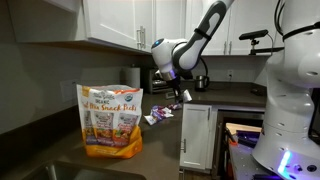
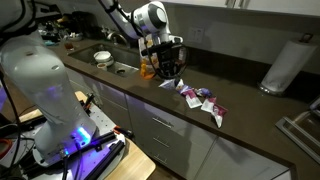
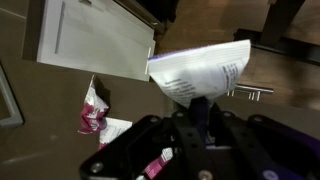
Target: Put the sachet in the packet
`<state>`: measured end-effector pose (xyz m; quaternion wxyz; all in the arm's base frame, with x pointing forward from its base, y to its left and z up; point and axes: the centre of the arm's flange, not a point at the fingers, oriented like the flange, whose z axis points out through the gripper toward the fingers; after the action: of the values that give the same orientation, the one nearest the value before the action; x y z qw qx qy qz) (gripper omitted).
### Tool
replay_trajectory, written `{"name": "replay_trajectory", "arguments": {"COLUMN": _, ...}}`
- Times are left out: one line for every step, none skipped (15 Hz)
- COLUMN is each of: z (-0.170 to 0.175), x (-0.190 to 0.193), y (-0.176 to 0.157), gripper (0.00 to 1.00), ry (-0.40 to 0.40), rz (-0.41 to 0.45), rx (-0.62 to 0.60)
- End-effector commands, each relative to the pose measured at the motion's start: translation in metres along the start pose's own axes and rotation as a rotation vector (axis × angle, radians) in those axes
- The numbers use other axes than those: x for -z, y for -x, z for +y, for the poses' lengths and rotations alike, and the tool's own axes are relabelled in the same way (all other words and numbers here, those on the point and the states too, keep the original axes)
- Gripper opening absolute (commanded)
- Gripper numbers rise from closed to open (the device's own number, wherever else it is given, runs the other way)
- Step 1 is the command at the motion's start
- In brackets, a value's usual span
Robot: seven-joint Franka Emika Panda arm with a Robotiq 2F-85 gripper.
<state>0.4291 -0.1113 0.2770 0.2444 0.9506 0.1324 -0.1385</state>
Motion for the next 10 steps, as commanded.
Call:
{"name": "replay_trajectory", "arguments": {"z": 0.005, "x": 0.067, "y": 0.054, "gripper": 0.09, "ry": -0.05, "rz": 0.066, "rx": 0.048}}
{"name": "replay_trajectory", "arguments": {"z": 0.004, "x": 0.085, "y": 0.061, "gripper": 0.1, "ry": -0.074, "rz": 0.094, "rx": 0.056}}
{"name": "replay_trajectory", "arguments": {"z": 0.004, "x": 0.099, "y": 0.069, "gripper": 0.09, "ry": -0.1, "rz": 0.12, "rx": 0.066}}
{"name": "replay_trajectory", "arguments": {"z": 0.003, "x": 0.114, "y": 0.076, "gripper": 0.09, "ry": -0.125, "rz": 0.152, "rx": 0.08}}
{"name": "replay_trajectory", "arguments": {"z": 0.0, "x": 0.13, "y": 0.081, "gripper": 0.09, "ry": -0.149, "rz": 0.181, "rx": 0.094}}
{"name": "replay_trajectory", "arguments": {"z": -0.004, "x": 0.146, "y": 0.085, "gripper": 0.09, "ry": -0.175, "rz": 0.216, "rx": 0.107}}
{"name": "replay_trajectory", "arguments": {"z": -0.009, "x": 0.159, "y": 0.089, "gripper": 0.09, "ry": -0.2, "rz": 0.253, "rx": 0.12}}
{"name": "replay_trajectory", "arguments": {"z": -0.015, "x": 0.172, "y": 0.092, "gripper": 0.09, "ry": -0.215, "rz": 0.304, "rx": 0.133}}
{"name": "replay_trajectory", "arguments": {"z": -0.022, "x": 0.184, "y": 0.092, "gripper": 0.09, "ry": -0.234, "rz": 0.338, "rx": 0.147}}
{"name": "replay_trajectory", "arguments": {"z": -0.03, "x": 0.196, "y": 0.09, "gripper": 0.09, "ry": -0.25, "rz": 0.376, "rx": 0.161}}
